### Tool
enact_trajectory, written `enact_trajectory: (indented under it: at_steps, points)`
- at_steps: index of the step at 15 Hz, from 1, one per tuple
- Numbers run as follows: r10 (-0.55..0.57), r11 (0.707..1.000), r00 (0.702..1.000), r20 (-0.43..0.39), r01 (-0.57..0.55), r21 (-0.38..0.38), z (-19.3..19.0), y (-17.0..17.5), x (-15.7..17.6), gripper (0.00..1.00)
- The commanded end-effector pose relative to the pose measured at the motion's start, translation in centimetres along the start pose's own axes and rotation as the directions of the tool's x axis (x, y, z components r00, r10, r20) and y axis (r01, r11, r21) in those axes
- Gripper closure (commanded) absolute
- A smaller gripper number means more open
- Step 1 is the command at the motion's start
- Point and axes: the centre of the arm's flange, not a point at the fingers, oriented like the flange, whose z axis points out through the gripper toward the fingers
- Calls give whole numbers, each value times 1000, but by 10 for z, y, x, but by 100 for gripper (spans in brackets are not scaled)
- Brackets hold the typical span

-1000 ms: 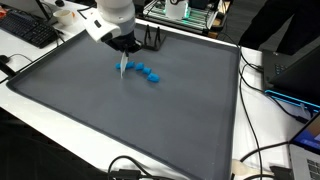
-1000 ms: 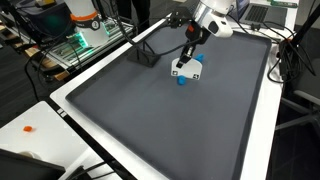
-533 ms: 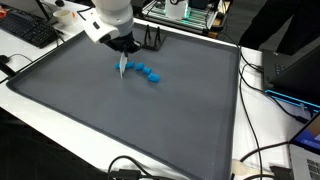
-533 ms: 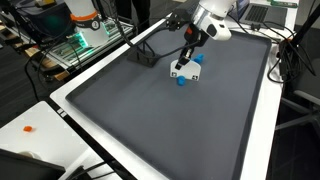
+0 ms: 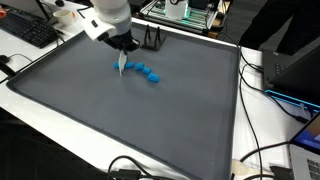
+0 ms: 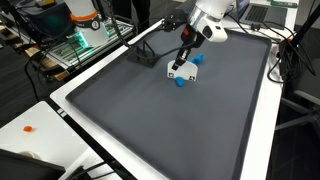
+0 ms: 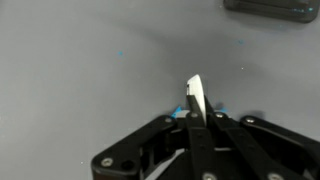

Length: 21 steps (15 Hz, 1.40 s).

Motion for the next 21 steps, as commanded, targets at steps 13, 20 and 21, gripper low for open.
enact_trajectory:
  at_steps: [13,20,21]
  points:
    - [107,990,994,17,-108,93,-9,1,-56,99]
    - [345,903,938,37,-342,261,-37,-4,-96,99]
    - [379,879,924,52,-377,292,-38,-7,-101,99]
